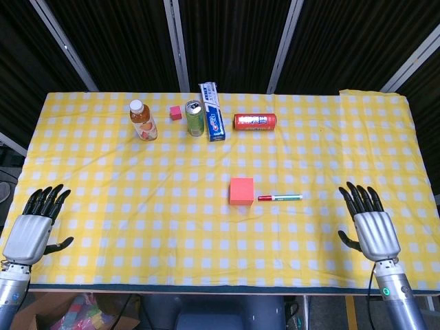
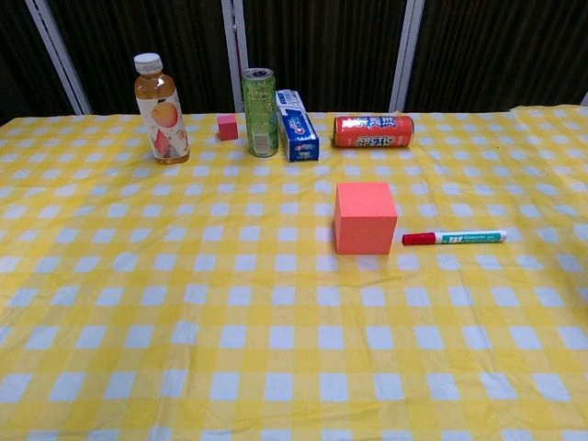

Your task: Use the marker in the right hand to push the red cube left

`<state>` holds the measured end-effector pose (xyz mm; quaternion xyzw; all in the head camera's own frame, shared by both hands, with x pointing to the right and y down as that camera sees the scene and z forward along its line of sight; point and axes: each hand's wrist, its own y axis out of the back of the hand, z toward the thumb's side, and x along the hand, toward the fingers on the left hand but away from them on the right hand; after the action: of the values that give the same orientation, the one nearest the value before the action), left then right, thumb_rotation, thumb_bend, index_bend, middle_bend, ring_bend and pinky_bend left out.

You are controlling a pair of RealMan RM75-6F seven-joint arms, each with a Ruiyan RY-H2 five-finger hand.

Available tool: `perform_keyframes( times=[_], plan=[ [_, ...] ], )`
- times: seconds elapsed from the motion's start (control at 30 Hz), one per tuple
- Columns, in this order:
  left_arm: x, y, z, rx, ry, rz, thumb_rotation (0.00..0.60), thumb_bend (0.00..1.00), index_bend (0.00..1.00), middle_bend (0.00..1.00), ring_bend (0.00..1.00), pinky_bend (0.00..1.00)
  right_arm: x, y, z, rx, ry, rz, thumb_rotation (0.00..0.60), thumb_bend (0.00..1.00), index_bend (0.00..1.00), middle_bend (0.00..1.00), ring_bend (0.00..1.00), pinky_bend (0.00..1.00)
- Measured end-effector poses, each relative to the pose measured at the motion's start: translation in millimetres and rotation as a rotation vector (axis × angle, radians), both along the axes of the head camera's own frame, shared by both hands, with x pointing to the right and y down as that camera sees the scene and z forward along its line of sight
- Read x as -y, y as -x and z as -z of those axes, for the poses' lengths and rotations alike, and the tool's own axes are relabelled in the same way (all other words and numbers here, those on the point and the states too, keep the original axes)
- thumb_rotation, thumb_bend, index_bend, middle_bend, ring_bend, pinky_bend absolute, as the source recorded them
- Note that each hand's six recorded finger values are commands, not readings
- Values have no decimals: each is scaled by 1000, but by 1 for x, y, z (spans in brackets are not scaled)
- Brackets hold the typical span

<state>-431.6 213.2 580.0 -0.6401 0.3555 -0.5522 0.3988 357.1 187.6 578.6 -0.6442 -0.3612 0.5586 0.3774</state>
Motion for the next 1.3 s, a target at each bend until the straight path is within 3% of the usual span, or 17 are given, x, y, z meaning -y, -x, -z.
perform_keyframes(
  times=[0.2,0.43,0.67,1.3],
  plan=[
    [1,0,0,-9,6,1,600,0,0,0,0,0,35,40,-22,29,47,-3,600,301,223,31,0,0],
    [1,1,0,-17,17,4,600,0,0,0,0,0,54,81,-54,50,101,2,600,301,269,54,0,0],
    [2,2,-1,-24,28,10,600,0,0,0,0,0,60,89,-79,33,138,-20,600,301,333,80,0,0],
    [2,2,-3,-34,51,20,600,0,0,0,0,0,64,92,-144,0,246,-101,600,301,346,91,0,0]
  ],
)
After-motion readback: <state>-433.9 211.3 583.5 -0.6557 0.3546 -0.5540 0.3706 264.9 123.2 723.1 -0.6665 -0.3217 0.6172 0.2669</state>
